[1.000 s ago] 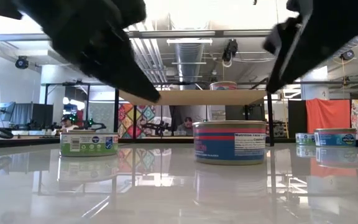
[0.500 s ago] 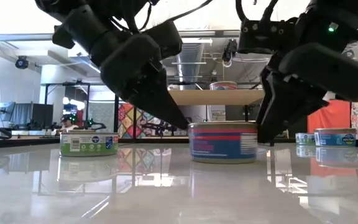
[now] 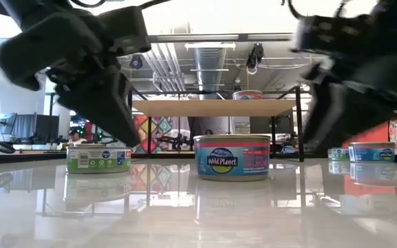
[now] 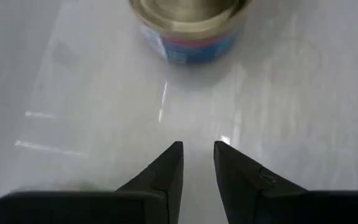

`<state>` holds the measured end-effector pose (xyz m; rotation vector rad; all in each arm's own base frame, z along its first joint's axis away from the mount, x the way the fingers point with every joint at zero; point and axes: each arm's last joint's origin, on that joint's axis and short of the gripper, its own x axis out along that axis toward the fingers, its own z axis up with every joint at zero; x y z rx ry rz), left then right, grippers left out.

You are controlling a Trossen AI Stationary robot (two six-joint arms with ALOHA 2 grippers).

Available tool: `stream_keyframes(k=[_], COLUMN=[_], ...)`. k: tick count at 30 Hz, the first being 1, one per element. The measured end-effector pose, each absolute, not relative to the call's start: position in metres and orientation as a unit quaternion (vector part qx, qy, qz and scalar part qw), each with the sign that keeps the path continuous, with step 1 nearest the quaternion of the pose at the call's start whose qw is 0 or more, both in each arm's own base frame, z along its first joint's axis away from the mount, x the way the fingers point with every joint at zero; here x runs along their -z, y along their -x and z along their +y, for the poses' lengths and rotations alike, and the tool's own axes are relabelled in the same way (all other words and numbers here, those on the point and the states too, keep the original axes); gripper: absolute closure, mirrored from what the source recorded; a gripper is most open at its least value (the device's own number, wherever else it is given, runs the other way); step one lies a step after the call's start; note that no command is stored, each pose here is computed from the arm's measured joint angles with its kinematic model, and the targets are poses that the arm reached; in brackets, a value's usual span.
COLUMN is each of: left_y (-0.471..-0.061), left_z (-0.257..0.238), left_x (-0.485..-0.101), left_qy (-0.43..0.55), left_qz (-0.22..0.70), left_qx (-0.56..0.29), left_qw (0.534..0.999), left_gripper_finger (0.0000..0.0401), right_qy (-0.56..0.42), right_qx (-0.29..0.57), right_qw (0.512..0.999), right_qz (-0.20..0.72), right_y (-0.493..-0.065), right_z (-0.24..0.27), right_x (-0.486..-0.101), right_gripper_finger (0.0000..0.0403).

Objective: Stack canned seafood by type on shelf
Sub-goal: Put the blue-pink tuna can on the shelf aligned with the other blue-pink tuna can

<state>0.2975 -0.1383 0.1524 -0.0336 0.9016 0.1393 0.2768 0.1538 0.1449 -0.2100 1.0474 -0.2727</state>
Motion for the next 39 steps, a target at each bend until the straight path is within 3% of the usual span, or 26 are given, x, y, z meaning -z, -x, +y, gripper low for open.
stream_keyframes(k=[5, 12, 21, 31, 39], left_y=[-0.307, -0.321, -0.333, -0.336, -0.351], left_z=[-0.125, -0.090, -0.073, -0.078, -0.085], left_x=[-0.145, -0.147, -0.143, -0.130, -0.115], left_qy=[-0.003, -0.051, -0.026, 0.001, 0.025], left_qz=[0.405, 0.410, 0.399, 0.407, 0.374], left_qx=[-0.072, -0.088, -0.067, -0.058, 0.000], left_qw=[0.911, 0.906, 0.914, 0.912, 0.927], left_gripper_finger=[0.0326, 0.0326, 0.0326, 0.0326, 0.0326], right_qy=[0.058, 0.004, -0.024, -0.042, -0.052], right_qx=[0.128, 0.128, 0.156, 0.140, 0.135], right_qw=[0.883, 0.916, 0.934, 0.950, 0.950], right_qz=[0.447, 0.381, 0.320, 0.275, 0.276], right_y=[-0.269, -0.268, -0.272, -0.291, -0.301], right_z=[0.163, 0.164, 0.160, 0.156, 0.142], right_x=[-0.131, -0.117, -0.103, -0.097, -0.098], right_gripper_finger=[0.0180, 0.0114, 0.0029, 0.0019, 0.0018])
